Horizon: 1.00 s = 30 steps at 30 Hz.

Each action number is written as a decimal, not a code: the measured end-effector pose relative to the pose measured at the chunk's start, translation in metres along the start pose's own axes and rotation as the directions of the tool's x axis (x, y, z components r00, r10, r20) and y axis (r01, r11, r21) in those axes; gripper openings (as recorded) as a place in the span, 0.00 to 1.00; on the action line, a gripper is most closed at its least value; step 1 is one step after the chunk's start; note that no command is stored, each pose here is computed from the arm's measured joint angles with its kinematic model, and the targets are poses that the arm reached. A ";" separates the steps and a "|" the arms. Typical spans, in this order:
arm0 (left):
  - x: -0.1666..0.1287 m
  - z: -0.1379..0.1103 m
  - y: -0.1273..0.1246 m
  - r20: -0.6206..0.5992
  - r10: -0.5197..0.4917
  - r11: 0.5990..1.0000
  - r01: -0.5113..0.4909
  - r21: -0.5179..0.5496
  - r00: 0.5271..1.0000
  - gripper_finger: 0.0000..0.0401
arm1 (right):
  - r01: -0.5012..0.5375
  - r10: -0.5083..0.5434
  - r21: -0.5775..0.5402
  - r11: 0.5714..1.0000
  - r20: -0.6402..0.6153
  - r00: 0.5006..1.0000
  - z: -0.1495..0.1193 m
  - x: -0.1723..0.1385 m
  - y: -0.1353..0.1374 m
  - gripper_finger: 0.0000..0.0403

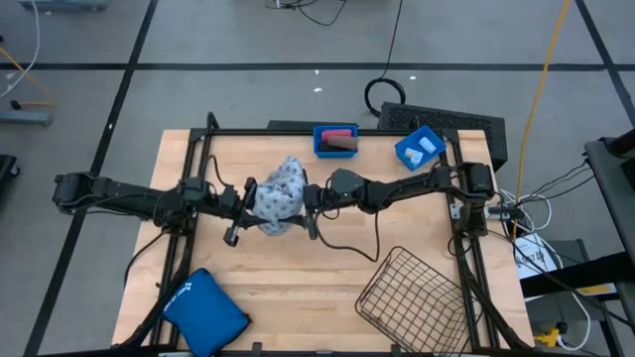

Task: Pick & Place Medicine items
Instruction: Put the blue patterned patient gown into the wire basket

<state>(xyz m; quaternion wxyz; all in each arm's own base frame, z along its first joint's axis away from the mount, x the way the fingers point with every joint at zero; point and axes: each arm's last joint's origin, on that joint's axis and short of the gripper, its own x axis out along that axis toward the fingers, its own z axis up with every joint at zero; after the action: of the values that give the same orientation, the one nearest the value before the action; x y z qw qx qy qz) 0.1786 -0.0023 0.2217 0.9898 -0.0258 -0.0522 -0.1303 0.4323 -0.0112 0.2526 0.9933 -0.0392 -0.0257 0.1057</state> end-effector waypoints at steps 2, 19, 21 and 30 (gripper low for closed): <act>0.001 0.003 0.000 0.006 -0.002 1.000 0.002 0.017 1.000 0.12 | -0.009 0.009 -0.003 1.000 0.006 1.000 0.001 0.000 0.000 0.54; -0.017 0.021 -0.002 0.086 0.136 0.989 -0.130 -0.073 0.987 0.36 | -0.078 0.077 -0.015 0.997 -0.050 0.996 0.000 -0.005 -0.006 0.12; -0.024 0.025 -0.004 0.095 0.152 0.988 -0.147 -0.050 0.984 0.36 | -0.087 0.087 -0.003 0.996 -0.065 0.994 0.004 -0.008 -0.007 0.12; -0.054 0.040 -0.007 0.161 0.360 0.931 -0.365 0.002 0.919 0.36 | -0.150 0.144 -0.005 0.989 -0.267 0.953 0.028 -0.033 0.006 0.12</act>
<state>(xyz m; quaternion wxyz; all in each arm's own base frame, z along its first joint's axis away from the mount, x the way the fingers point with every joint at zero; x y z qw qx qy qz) 0.1213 0.0069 0.2560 0.9897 -0.0292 -0.1270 0.0584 0.3969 -0.0105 0.2781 0.9765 -0.0673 0.1095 0.1728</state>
